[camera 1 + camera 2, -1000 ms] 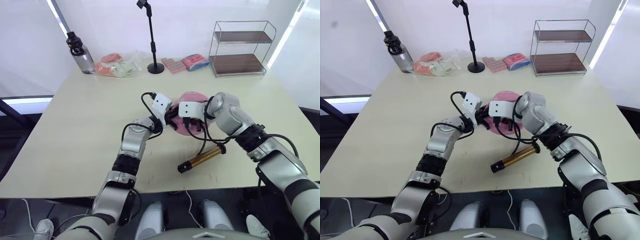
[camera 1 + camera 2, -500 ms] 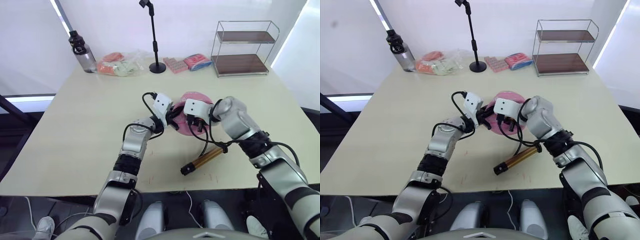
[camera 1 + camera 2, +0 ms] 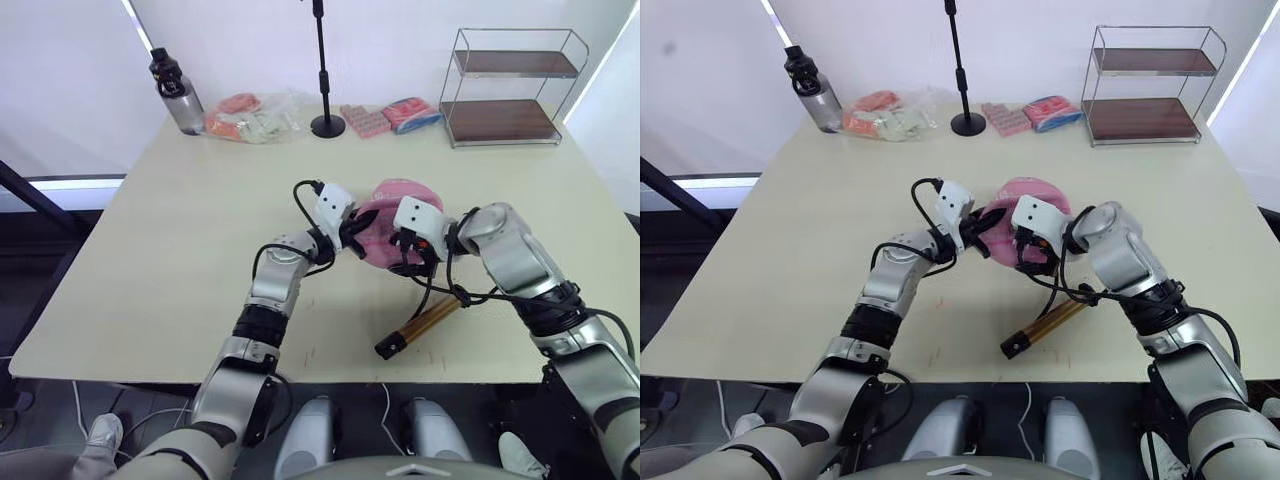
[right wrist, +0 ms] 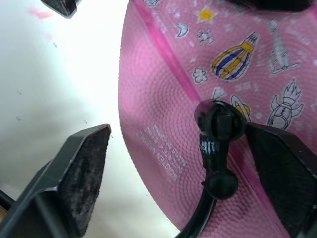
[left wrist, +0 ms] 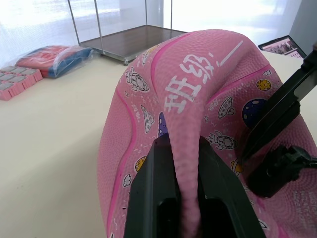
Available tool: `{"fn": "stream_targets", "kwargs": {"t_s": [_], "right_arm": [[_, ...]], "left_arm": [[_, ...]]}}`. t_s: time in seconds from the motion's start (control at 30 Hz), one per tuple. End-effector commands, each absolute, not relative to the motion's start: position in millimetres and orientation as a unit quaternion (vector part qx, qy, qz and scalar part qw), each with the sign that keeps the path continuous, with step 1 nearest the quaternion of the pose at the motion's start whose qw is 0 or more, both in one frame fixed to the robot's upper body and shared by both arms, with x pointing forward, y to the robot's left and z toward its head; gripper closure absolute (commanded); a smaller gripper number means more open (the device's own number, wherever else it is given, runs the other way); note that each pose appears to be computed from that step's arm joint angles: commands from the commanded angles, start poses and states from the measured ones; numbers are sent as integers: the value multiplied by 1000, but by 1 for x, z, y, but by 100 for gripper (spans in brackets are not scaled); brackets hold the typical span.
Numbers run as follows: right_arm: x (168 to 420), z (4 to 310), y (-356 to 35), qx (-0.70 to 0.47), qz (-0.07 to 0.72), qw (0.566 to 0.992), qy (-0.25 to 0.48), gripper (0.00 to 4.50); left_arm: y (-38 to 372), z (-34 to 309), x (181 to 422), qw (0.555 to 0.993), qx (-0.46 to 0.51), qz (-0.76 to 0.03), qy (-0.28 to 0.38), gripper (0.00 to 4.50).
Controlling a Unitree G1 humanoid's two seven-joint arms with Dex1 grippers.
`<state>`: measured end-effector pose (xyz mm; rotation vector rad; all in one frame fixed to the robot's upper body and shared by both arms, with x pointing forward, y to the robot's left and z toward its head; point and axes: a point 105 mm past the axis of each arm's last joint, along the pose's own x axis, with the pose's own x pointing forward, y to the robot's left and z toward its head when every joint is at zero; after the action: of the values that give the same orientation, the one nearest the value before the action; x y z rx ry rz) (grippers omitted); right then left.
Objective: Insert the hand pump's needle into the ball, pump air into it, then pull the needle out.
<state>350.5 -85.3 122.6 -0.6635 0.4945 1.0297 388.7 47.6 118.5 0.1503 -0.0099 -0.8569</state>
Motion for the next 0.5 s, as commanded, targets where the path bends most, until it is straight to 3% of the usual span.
{"fn": "stream_targets", "kwargs": {"t_s": [0.03,0.33,0.5], "right_arm": [[356,150,-106,-286,449,825,186,15],[347,165,-139,-183,433,874,124,15],[330,181,-155,-113,425,898,25,15]], "left_arm": [[50,92,385,905,76,-416,43,450],[50,96,386,903,78,-421,37,450],[51,101,388,903,81,-421,32,450]]}}
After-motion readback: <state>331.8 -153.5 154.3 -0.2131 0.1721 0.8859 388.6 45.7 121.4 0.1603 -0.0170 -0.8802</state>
